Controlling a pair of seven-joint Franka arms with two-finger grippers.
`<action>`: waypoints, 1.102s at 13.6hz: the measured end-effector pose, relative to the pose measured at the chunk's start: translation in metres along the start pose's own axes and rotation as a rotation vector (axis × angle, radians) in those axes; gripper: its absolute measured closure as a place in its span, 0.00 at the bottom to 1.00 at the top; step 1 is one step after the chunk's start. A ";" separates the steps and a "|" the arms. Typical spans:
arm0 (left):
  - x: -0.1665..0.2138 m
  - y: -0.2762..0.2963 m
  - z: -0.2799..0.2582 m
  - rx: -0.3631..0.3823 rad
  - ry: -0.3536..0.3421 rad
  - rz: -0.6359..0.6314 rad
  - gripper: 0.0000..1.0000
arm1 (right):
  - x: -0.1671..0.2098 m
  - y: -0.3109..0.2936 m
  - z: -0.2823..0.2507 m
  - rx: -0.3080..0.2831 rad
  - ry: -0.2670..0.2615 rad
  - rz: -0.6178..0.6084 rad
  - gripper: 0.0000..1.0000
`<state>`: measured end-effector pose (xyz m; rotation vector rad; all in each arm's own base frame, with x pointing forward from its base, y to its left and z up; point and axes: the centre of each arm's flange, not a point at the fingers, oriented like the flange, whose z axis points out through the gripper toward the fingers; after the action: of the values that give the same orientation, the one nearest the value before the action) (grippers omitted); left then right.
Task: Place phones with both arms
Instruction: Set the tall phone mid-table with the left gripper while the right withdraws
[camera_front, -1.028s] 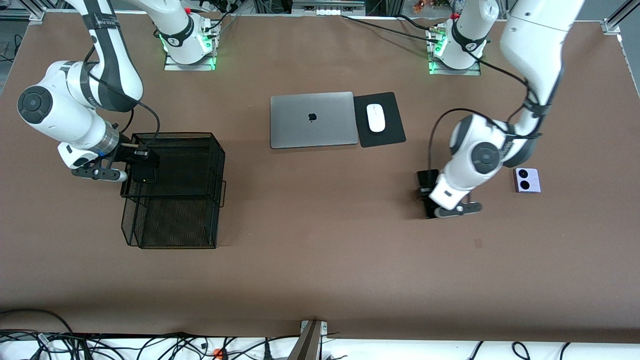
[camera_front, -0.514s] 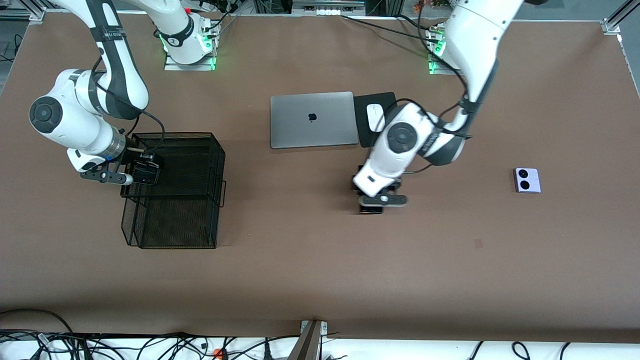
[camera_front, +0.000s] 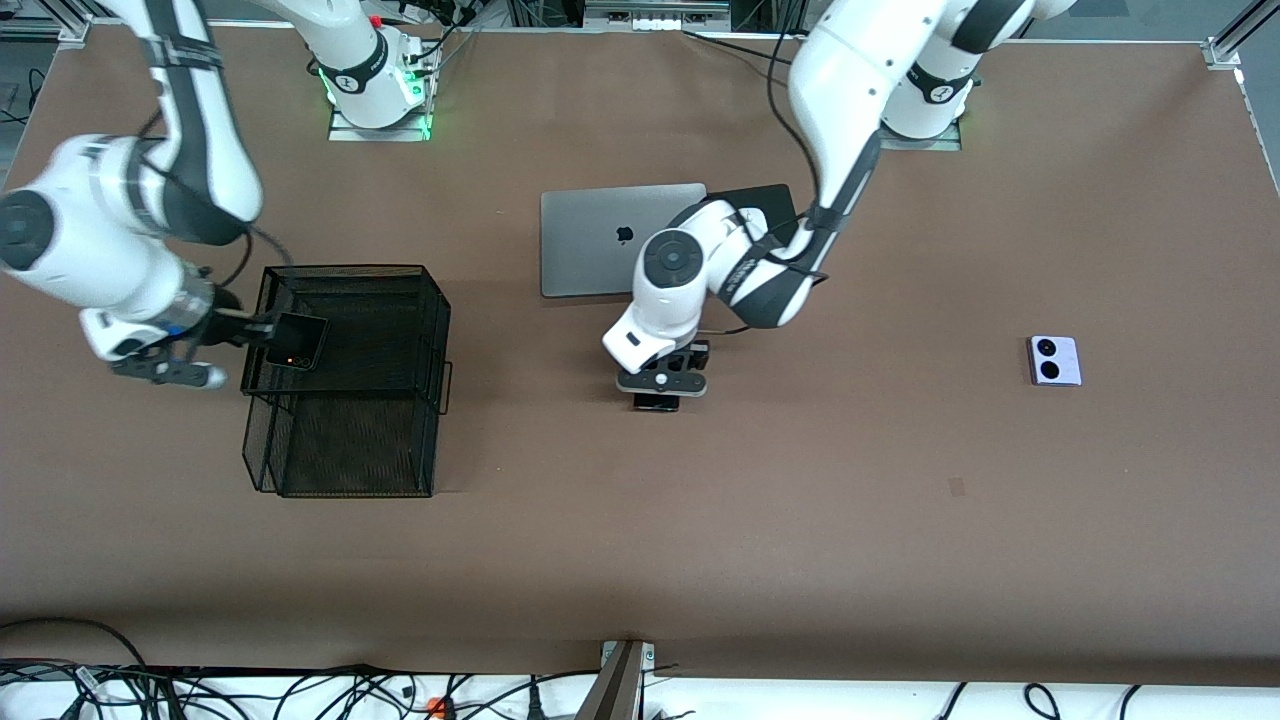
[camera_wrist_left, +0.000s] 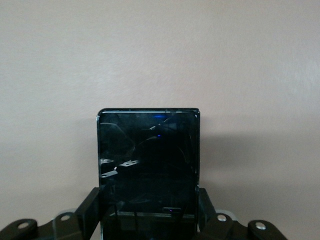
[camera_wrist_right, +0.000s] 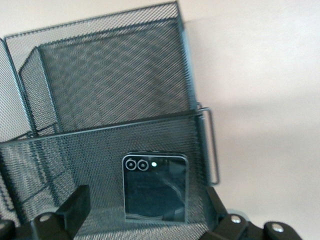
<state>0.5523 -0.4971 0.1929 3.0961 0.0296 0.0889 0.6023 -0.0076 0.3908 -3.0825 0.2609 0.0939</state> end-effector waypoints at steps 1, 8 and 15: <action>0.004 0.005 0.009 -0.002 0.008 -0.024 0.21 | 0.009 0.001 -0.018 -0.005 -0.017 0.003 0.00; 0.026 0.005 0.026 -0.002 0.039 -0.073 0.21 | 0.026 -0.014 -0.030 -0.027 -0.047 -0.014 0.00; 0.037 0.000 -0.005 0.047 0.008 -0.090 0.00 | 0.015 -0.080 -0.025 0.030 -0.049 -0.087 0.00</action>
<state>0.5892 -0.4964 0.1998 3.1361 0.1735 0.0982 0.6317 0.0669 0.4182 -3.0521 0.1245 0.1603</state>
